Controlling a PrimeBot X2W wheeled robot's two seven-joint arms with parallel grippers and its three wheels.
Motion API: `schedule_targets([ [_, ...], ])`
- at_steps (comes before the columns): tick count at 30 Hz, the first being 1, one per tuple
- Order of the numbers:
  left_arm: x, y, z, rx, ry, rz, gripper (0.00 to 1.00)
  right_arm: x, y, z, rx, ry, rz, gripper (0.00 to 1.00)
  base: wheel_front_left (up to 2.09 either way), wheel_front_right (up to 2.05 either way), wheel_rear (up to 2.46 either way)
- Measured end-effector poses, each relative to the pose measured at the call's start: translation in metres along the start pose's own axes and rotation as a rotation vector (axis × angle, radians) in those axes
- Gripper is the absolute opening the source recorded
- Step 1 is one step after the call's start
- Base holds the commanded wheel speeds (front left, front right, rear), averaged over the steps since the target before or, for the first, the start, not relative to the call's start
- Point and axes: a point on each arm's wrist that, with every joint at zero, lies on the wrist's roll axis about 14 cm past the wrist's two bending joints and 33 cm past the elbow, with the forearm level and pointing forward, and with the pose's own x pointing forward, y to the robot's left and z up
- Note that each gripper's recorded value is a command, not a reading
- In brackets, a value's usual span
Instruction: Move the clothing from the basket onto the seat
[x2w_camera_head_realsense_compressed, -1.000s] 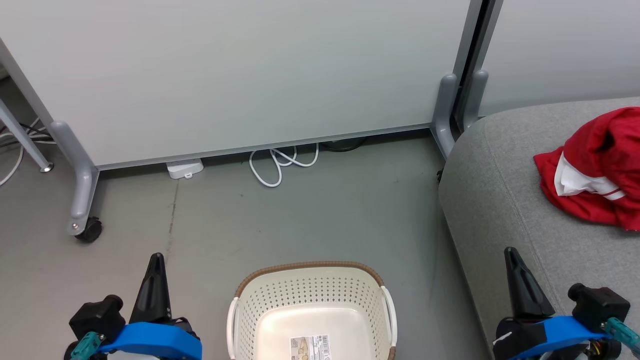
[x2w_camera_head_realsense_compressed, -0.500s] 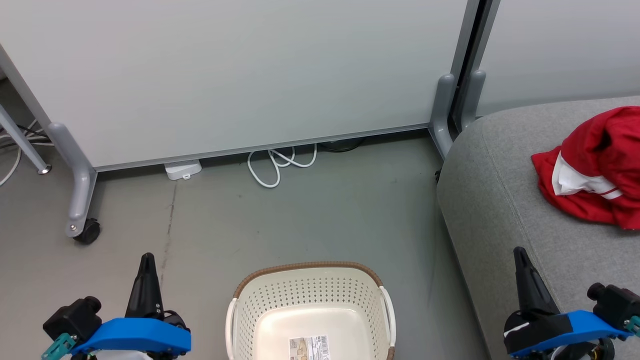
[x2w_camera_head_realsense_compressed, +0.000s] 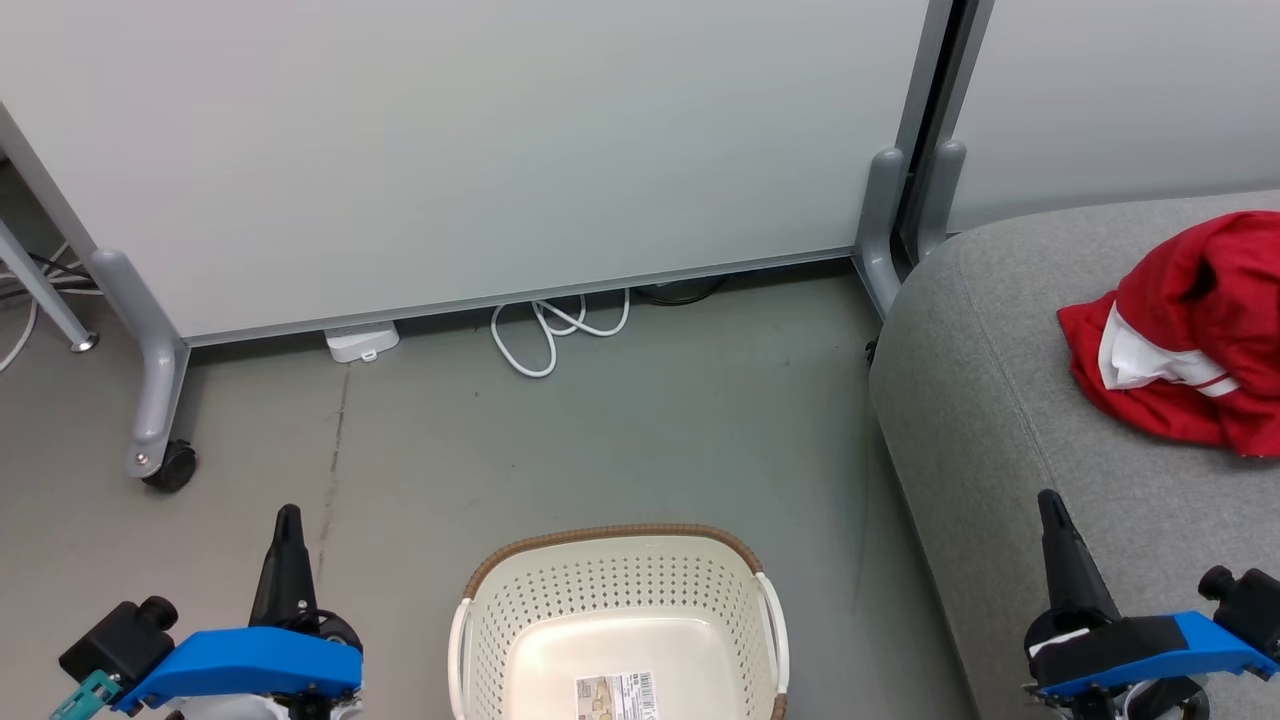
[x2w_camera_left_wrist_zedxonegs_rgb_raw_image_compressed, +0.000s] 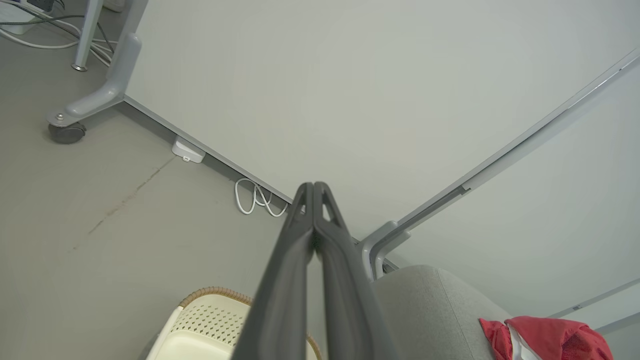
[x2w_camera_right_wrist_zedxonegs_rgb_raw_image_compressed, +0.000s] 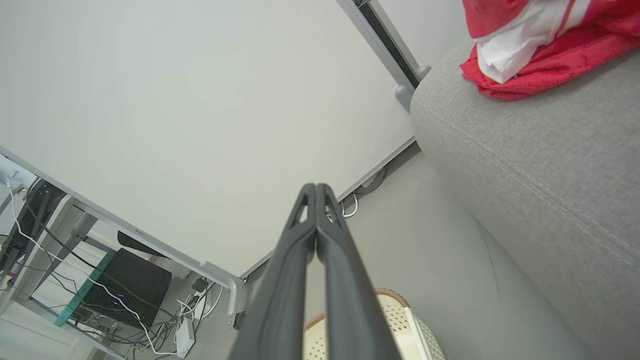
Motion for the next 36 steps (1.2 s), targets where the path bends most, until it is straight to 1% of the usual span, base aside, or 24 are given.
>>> schedule_targets([
  [19, 0.0053, -0.0027, 0.0048, -0.238, 0.005, 0.0, 0.0, 0.0023, -0.0029, 0.0055, 0.237, 0.0, -0.017, 0.0, 0.0, 0.0, 0.0],
  [36, 0.0091, -0.0081, 0.0077, -0.417, 0.013, -0.016, 0.0, 0.0041, -0.0025, 0.0105, 0.415, -0.004, -0.014, 0.0, 0.0, 0.0, 0.0],
])
